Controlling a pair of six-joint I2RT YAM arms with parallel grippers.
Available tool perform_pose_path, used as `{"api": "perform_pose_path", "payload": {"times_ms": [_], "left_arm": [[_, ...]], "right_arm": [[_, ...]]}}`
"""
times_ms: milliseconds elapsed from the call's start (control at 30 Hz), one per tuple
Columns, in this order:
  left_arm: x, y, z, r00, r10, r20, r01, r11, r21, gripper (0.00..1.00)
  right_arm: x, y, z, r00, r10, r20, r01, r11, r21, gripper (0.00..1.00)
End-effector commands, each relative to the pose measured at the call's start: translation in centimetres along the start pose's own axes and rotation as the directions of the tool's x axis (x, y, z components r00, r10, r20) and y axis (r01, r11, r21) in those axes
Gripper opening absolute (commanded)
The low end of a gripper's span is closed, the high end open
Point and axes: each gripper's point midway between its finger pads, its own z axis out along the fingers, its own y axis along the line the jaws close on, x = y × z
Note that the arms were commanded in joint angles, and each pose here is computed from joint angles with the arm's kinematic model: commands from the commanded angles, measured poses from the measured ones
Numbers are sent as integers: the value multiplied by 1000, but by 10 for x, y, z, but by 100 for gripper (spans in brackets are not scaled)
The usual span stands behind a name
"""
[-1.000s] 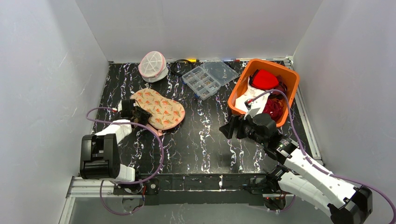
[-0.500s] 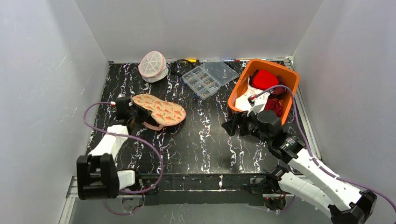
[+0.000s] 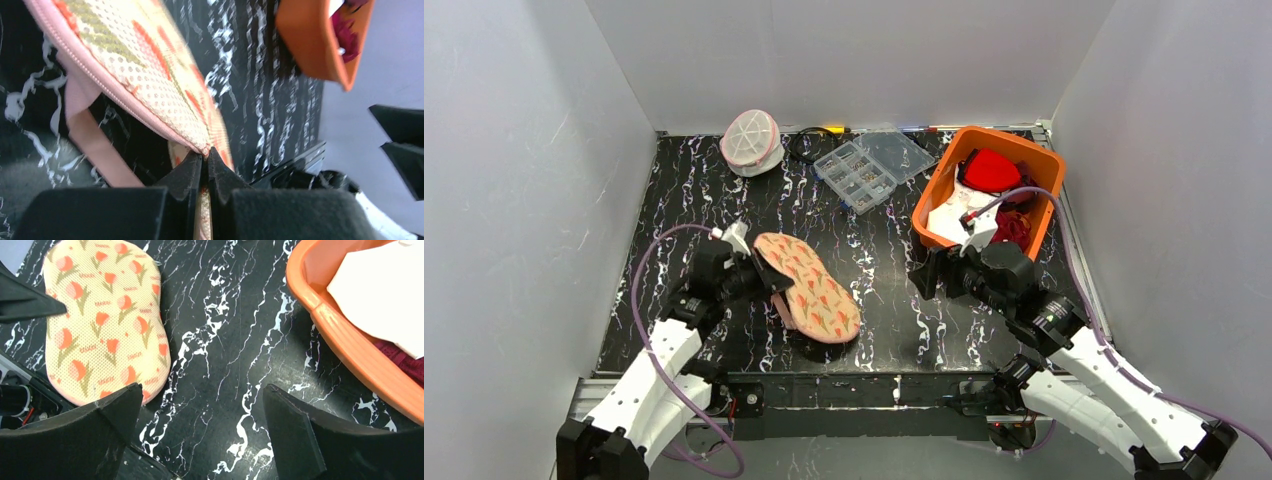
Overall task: Unzip the laundry bag and remove the bra
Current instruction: Move the laundry bag to the center of the board.
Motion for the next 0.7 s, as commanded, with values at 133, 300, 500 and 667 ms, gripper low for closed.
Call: {"api": "perform_pose_path", "payload": {"times_ms": [133, 300, 500, 667], "left_arm": [[52, 21, 0, 988, 48, -144, -49, 999, -4, 0], [60, 24, 3, 987, 52, -155, -57, 998, -27, 0], [52, 24, -4, 992, 45, -117, -54, 996, -76, 28], [41, 30, -25, 996, 63, -69, -74, 983, -169, 55]], "right_arm": [[18, 6, 6, 998, 59, 5, -58, 996, -61, 99], [32, 27, 18, 991, 87, -100, -102, 982, -157, 91], [47, 44, 31, 987, 64, -149, -89, 981, -171, 88], [62, 53, 40, 986, 17, -165, -36, 993, -110, 88]]}}
